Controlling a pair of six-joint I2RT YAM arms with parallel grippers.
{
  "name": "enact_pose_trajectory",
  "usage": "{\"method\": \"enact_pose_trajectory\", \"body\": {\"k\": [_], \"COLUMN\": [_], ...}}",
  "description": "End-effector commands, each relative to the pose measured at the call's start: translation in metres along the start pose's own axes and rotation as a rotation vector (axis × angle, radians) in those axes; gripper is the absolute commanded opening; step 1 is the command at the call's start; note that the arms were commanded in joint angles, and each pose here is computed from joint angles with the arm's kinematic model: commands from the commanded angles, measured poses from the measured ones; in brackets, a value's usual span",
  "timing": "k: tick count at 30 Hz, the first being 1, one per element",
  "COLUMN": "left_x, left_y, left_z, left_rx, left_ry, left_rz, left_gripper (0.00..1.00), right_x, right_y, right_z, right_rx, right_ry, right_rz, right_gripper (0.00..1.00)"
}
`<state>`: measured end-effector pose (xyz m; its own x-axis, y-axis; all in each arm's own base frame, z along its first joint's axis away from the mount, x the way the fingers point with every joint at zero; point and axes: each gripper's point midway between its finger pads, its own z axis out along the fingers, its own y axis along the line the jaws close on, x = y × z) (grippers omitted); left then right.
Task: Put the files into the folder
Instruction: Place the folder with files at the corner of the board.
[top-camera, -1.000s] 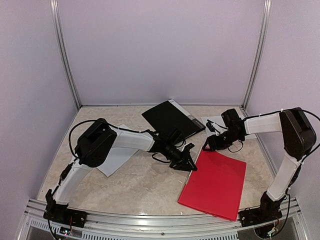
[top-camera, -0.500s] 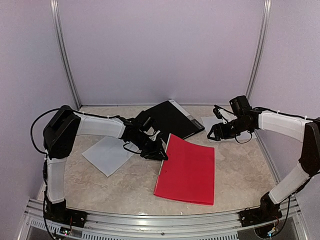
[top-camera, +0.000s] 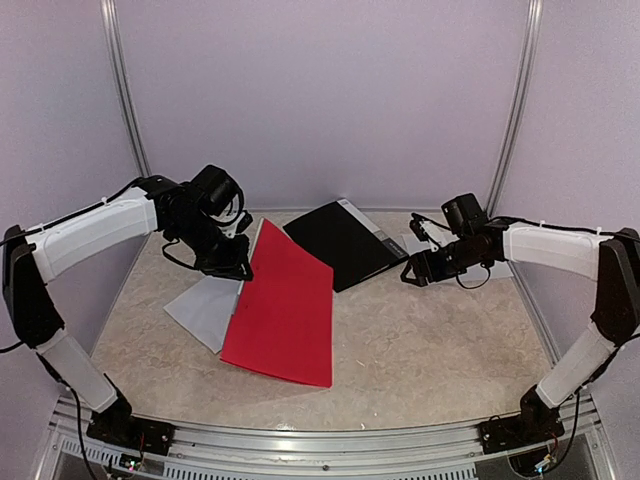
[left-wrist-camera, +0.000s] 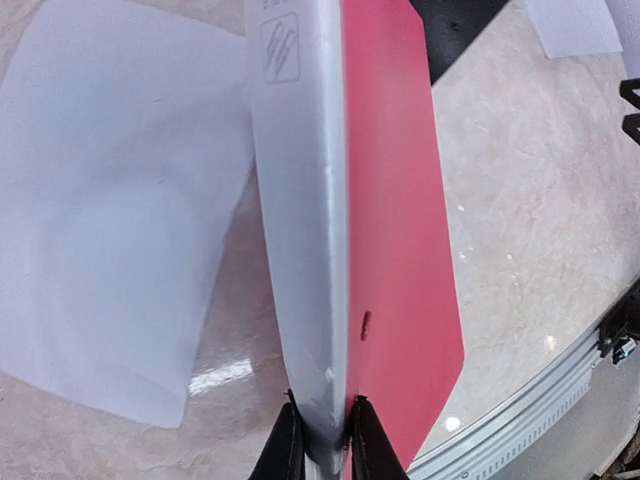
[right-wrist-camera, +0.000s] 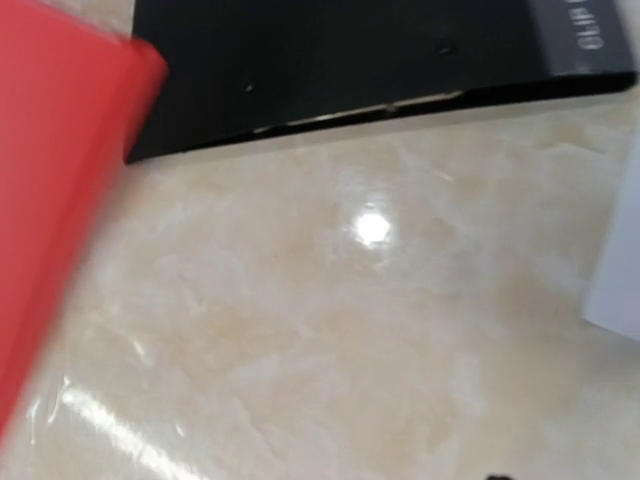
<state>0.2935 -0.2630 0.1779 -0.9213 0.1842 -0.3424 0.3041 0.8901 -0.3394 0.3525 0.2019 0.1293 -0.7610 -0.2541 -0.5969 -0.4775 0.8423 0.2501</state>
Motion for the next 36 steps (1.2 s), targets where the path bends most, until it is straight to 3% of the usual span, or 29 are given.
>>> {"method": "enact_pose_trajectory", "body": {"k": [1,6,13,18,26,30,36], "left_x": [0.019,0.032,0.024,0.026,0.009,0.003,0.003], "left_y": [0.061,0.073,0.082,0.114,0.175,0.220,0.276], "left_z": [-0.037,-0.071,-0.139,-0.169,-0.158,-0.146,-0.100], "left_rx": [-0.219,-0.224,-0.106,-0.181,-0.208,-0.333,-0.432], "left_ry": [0.051,0.039,-0.173,-0.241,-0.263,-0.181,-0.050], "left_rz": [-0.011,-0.039,-0.124,-0.180,-0.322,-0.418,-0.480], "left_gripper": [0.00,0.00,0.00,0.00,0.00,0.00,0.00], "right_x": [-0.017,-0.037,-0.051,-0.083,-0.117,-0.117,-0.097], "right_y": [0.012,0.030,0.056,0.094,0.179,0.214,0.230], "right_z": [0.019,0.038,0.071,0.100,0.170,0.206,0.233], "right_rx": [-0.006,-0.042,-0.094,-0.139,-0.208,-0.253,-0.272], "right_ry": [-0.031,-0.064,-0.058,-0.082,-0.099,-0.097,-0.064], "right_rz": [-0.053,-0.088,-0.130,-0.185,-0.300,-0.335,-0.343], "right_gripper": [0.68,0.68,0.68,0.68,0.68,0.68,0.68]}}
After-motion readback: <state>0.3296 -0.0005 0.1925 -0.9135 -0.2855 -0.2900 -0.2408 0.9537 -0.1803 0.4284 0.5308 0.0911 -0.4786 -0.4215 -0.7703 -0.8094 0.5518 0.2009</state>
